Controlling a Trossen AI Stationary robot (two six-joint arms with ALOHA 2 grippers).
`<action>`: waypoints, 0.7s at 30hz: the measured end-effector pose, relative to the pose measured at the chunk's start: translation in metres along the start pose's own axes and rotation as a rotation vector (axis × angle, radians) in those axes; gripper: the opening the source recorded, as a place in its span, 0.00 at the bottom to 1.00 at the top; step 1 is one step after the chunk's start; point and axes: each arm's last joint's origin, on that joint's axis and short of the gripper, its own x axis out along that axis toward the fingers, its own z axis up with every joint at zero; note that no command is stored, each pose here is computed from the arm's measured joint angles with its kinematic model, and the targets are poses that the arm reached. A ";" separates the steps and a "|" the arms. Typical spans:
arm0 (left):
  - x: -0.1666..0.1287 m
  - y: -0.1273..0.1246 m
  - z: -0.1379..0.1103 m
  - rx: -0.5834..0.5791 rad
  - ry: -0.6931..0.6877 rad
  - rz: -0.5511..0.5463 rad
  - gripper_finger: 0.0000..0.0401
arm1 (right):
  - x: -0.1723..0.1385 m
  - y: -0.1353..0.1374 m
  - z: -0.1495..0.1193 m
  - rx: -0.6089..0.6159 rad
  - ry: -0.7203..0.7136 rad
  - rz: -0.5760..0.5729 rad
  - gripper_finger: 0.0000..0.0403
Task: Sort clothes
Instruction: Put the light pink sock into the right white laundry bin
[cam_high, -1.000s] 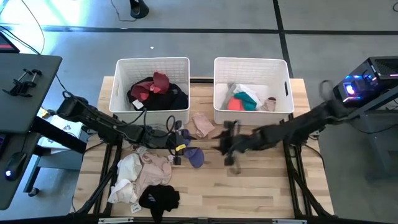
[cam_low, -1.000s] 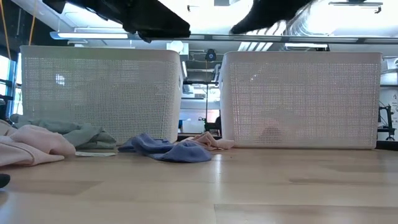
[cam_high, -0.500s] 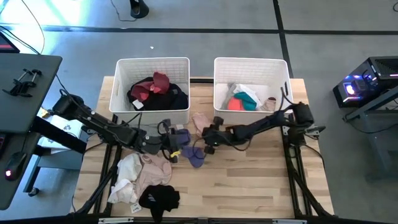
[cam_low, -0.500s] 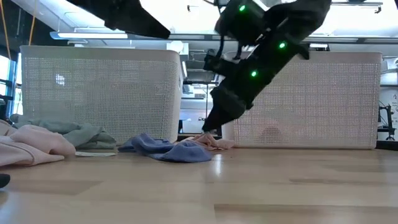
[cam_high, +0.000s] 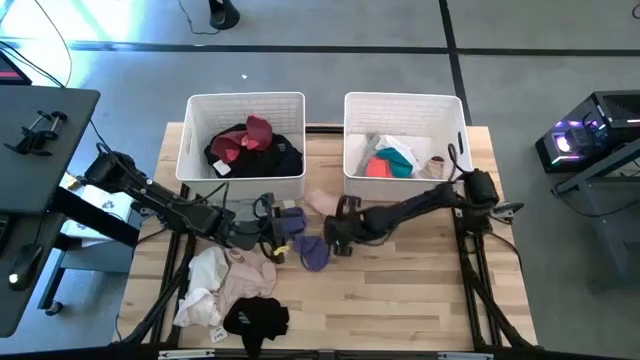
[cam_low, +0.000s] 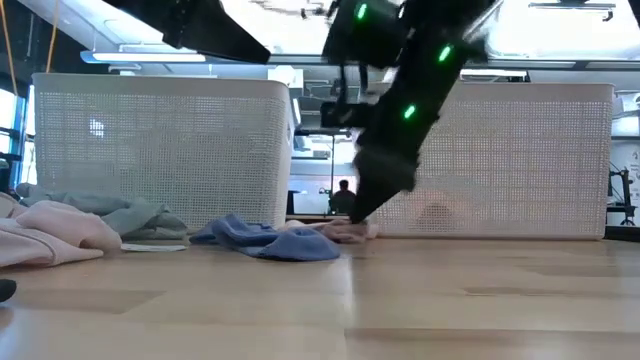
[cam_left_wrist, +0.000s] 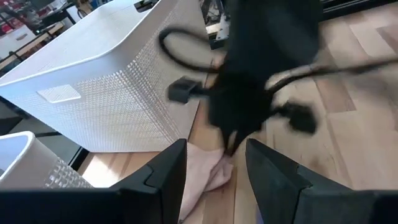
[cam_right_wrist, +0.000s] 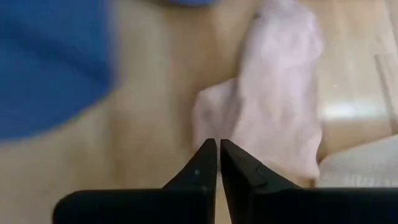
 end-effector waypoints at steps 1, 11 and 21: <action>0.000 0.000 0.000 0.001 -0.001 -0.002 0.38 | -0.009 0.007 -0.001 -0.028 0.010 0.014 0.01; -0.001 -0.002 0.001 -0.001 -0.006 -0.007 0.38 | -0.118 0.038 -0.015 0.024 -0.252 -0.136 0.01; -0.001 -0.002 0.001 -0.001 -0.006 -0.007 0.38 | -0.050 0.019 -0.008 -0.029 -0.262 -0.043 0.20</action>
